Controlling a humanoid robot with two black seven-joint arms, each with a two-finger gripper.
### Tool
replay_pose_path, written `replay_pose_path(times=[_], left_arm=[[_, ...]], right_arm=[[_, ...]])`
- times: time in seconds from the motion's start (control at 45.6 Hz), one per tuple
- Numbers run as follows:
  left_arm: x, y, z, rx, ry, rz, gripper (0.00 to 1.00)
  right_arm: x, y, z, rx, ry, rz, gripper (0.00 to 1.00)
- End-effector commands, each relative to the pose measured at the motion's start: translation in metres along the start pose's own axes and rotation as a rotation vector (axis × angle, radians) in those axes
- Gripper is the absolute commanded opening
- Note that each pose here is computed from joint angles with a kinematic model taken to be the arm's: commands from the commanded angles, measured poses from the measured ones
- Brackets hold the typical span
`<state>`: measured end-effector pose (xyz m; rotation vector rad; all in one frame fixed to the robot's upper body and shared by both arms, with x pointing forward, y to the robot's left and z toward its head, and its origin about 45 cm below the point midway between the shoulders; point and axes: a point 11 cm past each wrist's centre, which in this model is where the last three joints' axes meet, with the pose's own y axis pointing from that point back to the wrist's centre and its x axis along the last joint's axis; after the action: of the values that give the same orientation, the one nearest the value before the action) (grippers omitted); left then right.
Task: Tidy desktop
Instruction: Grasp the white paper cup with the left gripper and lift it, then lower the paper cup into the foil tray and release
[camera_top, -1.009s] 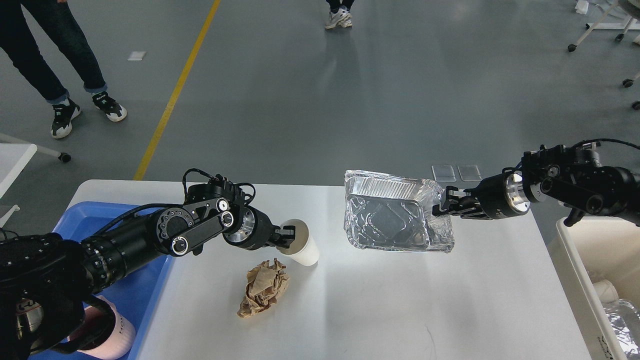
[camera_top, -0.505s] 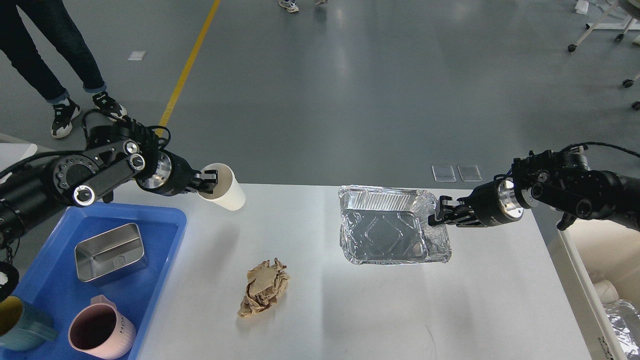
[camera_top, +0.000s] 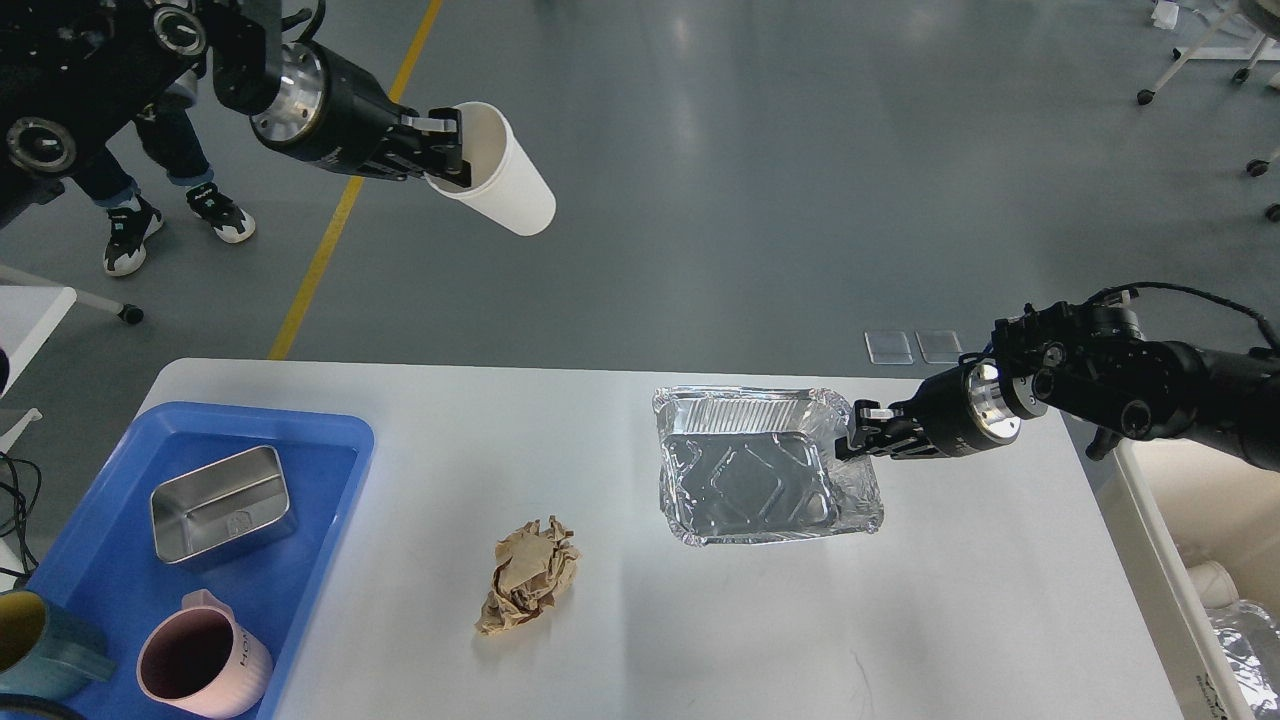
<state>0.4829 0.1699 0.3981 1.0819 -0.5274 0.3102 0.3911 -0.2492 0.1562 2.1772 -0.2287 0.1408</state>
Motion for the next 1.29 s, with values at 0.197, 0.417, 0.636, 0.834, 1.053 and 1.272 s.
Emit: replay_pose_path(times=[0.197, 0.417, 0.636, 0.834, 1.053, 1.272], left_arm=[[-0.048, -0.062, 0.116, -0.097, -0.193, -0.172, 0.00], [-0.081, -0.091, 0.159, -0.118, -0.255, -0.242, 0.00], [-0.108, -0.111, 0.169, -0.096, -0.301, -0.300, 0.00], [-0.122, -0.124, 0.154, -0.058, -0.285, -0.325, 0.00], [-0.131, -0.133, 0.144, -0.033, -0.277, -0.337, 0.00], [-0.132, -0.142, 0.135, -0.029, -0.222, -0.297, 0.15]], right_arm=[[0.000, -0.013, -0.014, -0.002, 0.045, -0.017, 0.00], [0.003, -0.012, -0.019, 0.001, 0.055, -0.015, 0.00], [0.008, -0.011, -0.025, 0.003, 0.068, -0.010, 0.00], [0.012, -0.008, -0.028, 0.003, 0.075, -0.001, 0.00], [0.014, -0.009, -0.036, 0.013, 0.090, 0.000, 0.00], [0.016, -0.008, -0.037, 0.011, 0.093, 0.003, 0.00]])
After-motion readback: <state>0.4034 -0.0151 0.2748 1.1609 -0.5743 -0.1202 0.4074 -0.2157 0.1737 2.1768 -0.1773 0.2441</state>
